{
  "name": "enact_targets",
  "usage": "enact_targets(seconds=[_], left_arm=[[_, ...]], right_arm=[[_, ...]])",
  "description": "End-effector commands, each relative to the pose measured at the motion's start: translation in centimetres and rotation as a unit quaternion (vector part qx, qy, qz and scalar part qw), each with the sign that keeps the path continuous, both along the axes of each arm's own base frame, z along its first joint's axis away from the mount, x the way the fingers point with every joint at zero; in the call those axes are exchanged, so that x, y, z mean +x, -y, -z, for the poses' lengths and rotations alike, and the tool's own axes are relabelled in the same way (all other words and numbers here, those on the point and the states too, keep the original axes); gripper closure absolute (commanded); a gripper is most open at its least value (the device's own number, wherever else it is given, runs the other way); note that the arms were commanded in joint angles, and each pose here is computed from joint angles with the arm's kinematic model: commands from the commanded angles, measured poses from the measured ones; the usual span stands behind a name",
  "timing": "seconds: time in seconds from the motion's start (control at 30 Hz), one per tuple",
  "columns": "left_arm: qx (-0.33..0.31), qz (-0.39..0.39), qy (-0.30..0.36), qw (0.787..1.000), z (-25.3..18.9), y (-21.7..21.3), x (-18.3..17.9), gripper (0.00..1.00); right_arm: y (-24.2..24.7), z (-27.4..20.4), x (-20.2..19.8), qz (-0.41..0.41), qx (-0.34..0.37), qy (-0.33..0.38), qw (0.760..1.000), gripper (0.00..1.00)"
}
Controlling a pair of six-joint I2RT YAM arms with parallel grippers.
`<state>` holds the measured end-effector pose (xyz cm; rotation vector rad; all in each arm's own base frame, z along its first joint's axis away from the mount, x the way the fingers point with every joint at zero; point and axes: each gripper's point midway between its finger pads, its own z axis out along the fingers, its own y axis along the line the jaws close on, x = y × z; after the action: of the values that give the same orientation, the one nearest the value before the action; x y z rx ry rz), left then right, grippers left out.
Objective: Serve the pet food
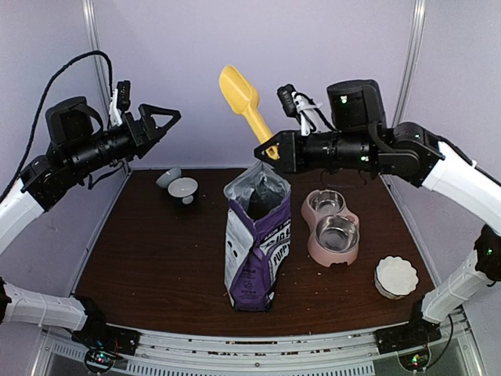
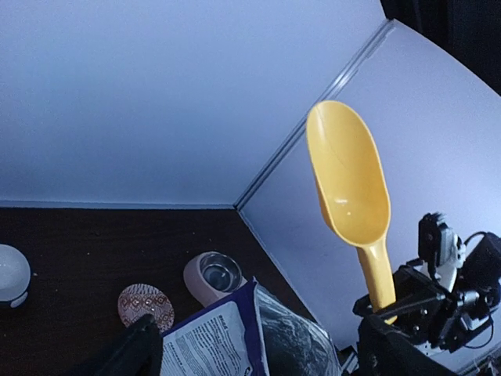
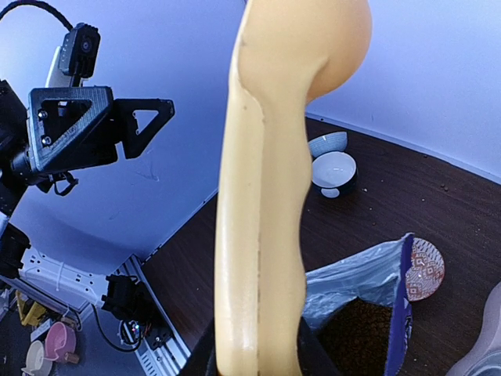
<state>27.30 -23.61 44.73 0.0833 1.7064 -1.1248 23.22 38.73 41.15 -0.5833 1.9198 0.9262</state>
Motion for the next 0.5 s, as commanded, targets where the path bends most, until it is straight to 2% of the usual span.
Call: enact_targets(seconds=[0.0,0.1,0.27,0.4,0.47], left_arm=[[0.119,0.171,0.088,0.974,-1.0,3.0,-4.2,0.1],[0.167,0.219,0.088,0.957,-0.3,3.7,-5.1,0.1],[0.178,0.278,0.103,0.938,-0.4,4.6,-6.5,0.1],[0.191,0.297,0.097,0.93,0.0,4.9,-6.8,0.1],[0.187,0.314,0.094,0.926,0.1,5.2,-7.1,0.15]], right_arm=[[2.4,0.4,-3.3,-0.104,-0.019,-0.035,0.994,0.93],[3.2,1.1,-5.8,-0.159,-0.032,-0.054,0.985,0.93],[3.6,1.7,-10.1,-0.25,-0.01,-0.102,0.963,0.93],[3.9,1.7,-12.1,-0.29,0.013,-0.123,0.949,0.93],[4.0,1.9,-12.7,-0.305,0.015,-0.131,0.943,0.93]])
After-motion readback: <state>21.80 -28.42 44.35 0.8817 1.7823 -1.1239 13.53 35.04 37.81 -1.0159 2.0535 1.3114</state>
